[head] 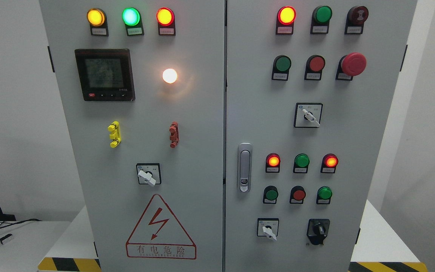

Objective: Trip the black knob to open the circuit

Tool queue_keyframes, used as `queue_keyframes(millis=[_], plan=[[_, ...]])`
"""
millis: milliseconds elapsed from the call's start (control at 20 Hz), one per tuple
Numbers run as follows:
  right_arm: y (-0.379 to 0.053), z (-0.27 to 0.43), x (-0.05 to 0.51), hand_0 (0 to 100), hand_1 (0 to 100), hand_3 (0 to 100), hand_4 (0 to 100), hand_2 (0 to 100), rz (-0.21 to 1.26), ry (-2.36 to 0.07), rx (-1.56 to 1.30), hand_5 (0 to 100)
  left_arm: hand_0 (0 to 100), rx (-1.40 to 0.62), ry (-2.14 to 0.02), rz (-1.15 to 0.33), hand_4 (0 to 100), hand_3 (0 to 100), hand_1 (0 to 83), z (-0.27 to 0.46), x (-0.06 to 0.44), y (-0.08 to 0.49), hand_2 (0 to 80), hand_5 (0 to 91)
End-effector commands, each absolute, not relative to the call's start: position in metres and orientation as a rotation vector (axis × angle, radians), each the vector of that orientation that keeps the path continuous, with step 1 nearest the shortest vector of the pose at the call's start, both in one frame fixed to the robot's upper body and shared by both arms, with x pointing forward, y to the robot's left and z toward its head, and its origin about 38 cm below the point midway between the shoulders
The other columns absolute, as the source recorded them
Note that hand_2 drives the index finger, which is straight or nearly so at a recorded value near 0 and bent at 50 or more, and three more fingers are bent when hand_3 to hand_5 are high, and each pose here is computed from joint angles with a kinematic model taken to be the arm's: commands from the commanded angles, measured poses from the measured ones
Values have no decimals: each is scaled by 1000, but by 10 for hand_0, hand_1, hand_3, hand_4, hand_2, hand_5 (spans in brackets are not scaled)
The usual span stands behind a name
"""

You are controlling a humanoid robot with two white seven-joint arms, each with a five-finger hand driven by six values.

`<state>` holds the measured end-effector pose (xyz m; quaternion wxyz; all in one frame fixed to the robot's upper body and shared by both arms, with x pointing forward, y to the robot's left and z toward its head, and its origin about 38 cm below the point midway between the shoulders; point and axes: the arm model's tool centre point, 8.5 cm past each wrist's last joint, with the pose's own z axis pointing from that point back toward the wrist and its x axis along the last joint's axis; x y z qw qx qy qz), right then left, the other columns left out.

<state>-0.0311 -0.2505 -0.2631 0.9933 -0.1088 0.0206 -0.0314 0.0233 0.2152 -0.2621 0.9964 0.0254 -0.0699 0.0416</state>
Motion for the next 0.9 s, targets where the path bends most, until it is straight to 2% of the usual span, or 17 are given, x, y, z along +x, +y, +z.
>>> queue_keyframes(millis=[0,551,852], plan=[[-248,-264,-25,251,336,0,51,0,-56,29,-211,0,120,47,-141,53,0,0,389,-262,24,214,0,0],[-244,-264,-19,254,338,0,65,0,-36,-11,-202,0,120,48,-141,53,0,0,389,-262,24,215,0,0],[-244,-258,-22,255,333,0,64,0,-65,-122,-186,0,120,47,-139,53,0,0,389,-262,23,214,0,0]])
